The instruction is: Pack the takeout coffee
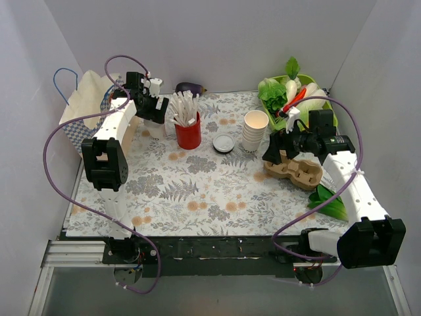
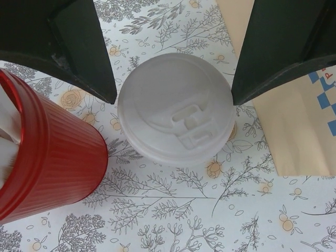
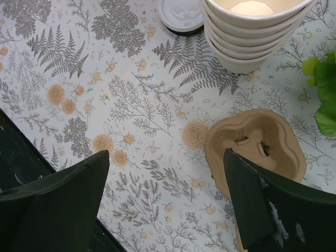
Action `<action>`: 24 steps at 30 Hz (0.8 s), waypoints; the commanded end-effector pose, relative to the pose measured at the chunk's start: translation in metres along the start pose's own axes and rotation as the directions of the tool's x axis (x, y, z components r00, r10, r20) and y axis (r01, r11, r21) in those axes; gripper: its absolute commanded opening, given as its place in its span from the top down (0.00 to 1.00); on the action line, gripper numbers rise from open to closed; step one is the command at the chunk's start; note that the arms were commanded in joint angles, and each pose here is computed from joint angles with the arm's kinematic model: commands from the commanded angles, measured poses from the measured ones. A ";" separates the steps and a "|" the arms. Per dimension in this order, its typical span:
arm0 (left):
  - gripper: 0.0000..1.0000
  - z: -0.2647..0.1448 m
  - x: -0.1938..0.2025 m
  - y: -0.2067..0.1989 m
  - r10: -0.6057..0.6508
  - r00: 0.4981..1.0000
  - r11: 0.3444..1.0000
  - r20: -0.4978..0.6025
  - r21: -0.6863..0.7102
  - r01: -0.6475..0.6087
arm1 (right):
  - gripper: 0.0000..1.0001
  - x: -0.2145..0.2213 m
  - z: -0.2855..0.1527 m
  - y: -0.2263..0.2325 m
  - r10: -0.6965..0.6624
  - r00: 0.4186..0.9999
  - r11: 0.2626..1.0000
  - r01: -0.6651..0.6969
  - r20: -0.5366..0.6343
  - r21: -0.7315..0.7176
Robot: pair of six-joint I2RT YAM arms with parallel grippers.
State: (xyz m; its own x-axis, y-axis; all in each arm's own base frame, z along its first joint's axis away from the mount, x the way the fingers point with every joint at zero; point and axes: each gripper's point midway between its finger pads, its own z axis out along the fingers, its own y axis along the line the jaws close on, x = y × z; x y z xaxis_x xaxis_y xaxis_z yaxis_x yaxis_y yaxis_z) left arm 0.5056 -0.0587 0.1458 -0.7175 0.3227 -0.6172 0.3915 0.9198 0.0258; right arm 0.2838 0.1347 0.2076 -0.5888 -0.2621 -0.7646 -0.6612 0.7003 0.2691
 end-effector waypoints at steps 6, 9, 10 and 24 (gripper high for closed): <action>0.05 -0.083 -0.069 -0.003 -0.060 0.969 0.997 0.241 -0.041 0.072 | 0.03 0.002 -0.019 -0.041 -0.035 0.998 0.979 0.043 -0.044 0.200; 0.04 -0.108 -0.080 0.000 -0.087 0.948 0.991 0.306 -0.075 0.115 | 0.05 0.016 -0.026 -0.068 -0.027 0.994 0.955 0.058 -0.108 0.292; 0.04 -0.114 -0.084 0.001 -0.097 0.940 0.988 0.328 -0.085 0.131 | 0.06 0.022 -0.029 -0.074 -0.006 0.991 0.948 0.047 -0.131 0.314; 0.05 -0.150 -0.082 -0.021 -0.126 0.910 0.989 0.394 -0.023 0.147 | 0.27 0.046 -0.019 -0.115 -0.164 0.951 0.945 0.228 -0.263 0.236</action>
State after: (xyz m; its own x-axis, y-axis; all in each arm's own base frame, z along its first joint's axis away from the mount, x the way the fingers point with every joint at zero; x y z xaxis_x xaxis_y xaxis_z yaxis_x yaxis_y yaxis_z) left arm 0.4783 -0.0614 0.3198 -0.4572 0.0977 -0.8840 0.2322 0.9726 -0.0126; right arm 0.3114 0.0214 0.1456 -0.7178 -0.3700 -0.5898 -0.4663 0.8845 0.0126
